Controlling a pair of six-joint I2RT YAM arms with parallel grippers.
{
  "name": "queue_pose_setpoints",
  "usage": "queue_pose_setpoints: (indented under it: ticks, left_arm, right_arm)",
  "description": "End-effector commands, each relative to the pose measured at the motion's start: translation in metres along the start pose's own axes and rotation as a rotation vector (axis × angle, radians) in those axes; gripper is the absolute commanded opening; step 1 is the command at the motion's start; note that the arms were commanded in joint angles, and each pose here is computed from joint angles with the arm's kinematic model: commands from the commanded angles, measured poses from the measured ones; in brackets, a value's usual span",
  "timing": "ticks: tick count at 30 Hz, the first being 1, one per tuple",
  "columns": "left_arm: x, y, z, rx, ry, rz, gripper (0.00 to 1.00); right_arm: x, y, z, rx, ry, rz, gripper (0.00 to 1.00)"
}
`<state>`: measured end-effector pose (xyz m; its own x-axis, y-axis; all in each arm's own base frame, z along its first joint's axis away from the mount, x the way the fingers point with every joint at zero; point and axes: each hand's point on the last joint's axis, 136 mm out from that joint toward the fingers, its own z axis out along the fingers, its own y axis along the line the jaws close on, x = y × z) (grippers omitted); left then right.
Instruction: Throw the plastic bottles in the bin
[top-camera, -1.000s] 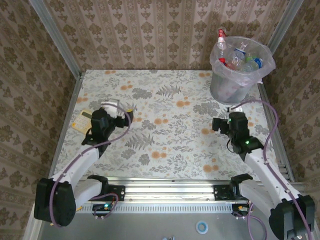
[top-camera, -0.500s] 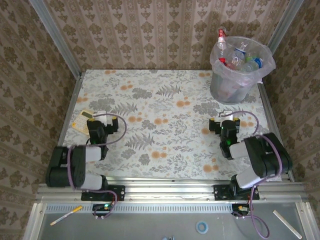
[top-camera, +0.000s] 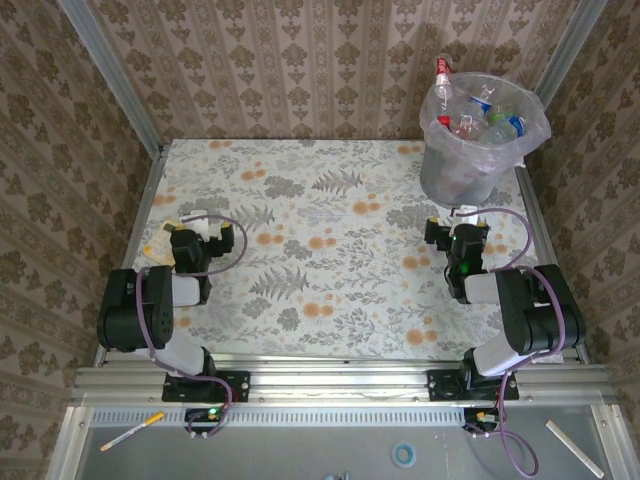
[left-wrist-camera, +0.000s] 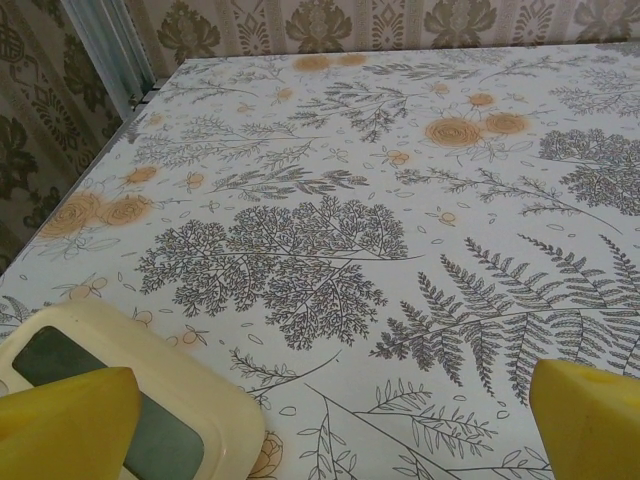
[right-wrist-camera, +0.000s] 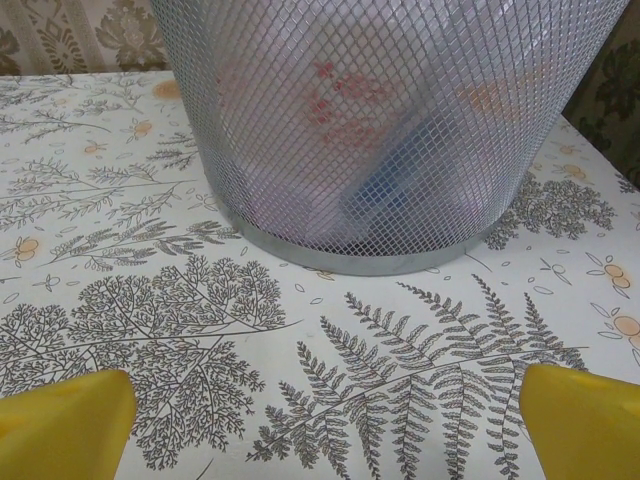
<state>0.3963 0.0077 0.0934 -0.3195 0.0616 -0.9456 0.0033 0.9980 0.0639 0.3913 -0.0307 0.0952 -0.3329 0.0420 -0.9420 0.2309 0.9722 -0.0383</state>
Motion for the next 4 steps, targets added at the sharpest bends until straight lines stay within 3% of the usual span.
queue_pose_setpoints:
  ticks: [1, 4]
  left_arm:
    - [-0.0044, -0.0016, -0.0001, 0.016, -0.012, -0.012, 1.00]
    - [-0.0046, -0.0015, -0.0004, 0.016, -0.013, -0.012, 1.00]
  right_arm:
    - [-0.0054, 0.0020, 0.0001, -0.008, -0.014, 0.025, 1.00]
    - [-0.0055, 0.0025, -0.0009, -0.010, -0.021, 0.023, 1.00]
